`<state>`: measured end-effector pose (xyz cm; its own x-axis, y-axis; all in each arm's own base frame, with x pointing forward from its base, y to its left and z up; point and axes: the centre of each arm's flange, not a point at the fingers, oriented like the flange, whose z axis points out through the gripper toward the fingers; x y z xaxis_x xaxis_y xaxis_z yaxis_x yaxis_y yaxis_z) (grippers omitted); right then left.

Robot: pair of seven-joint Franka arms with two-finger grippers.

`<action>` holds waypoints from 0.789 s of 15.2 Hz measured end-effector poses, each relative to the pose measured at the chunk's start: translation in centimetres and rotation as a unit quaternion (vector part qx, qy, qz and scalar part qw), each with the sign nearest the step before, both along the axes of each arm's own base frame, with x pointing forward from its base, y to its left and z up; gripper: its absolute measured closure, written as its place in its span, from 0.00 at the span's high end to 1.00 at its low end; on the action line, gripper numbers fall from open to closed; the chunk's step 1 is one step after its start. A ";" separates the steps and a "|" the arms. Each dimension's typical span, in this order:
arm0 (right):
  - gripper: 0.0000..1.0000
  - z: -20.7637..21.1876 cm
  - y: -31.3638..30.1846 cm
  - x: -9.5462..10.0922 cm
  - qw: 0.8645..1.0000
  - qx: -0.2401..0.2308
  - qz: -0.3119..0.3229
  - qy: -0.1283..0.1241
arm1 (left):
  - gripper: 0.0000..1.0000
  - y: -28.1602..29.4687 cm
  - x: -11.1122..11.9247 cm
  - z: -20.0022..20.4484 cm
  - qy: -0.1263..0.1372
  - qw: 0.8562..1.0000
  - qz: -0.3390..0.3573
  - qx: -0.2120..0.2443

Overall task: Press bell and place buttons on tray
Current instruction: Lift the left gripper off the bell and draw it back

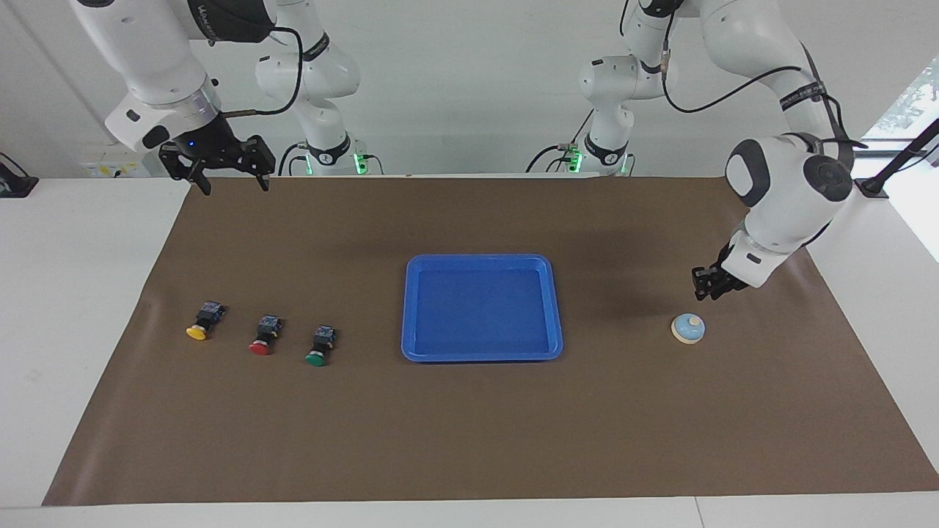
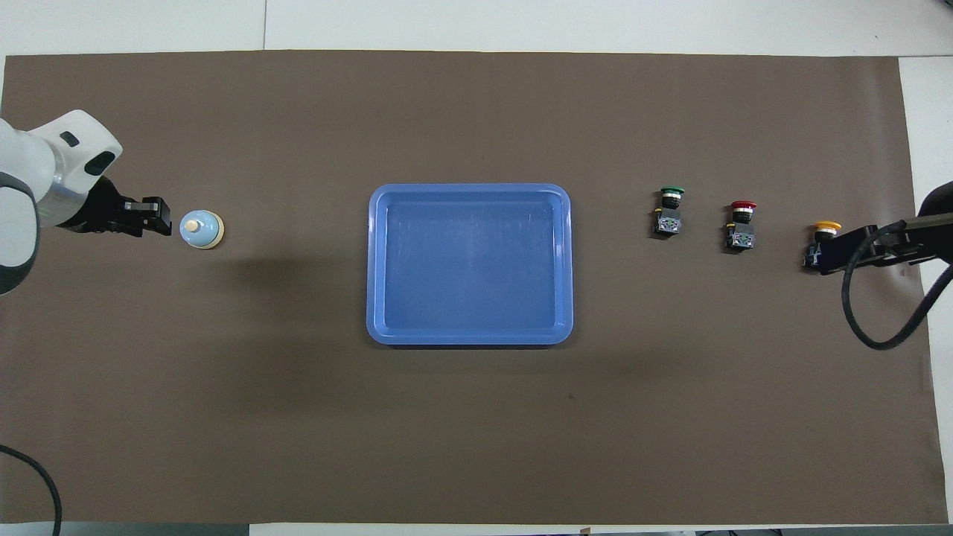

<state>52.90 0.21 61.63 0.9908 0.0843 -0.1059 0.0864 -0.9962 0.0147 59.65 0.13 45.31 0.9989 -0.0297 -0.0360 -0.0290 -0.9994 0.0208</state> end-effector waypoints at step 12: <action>1.00 0.0 0.0 0.0 1.000 0.000 0.000 0.000 | 1.00 -0.6 -6.8 14.4 -0.006 1.000 -0.007 0.000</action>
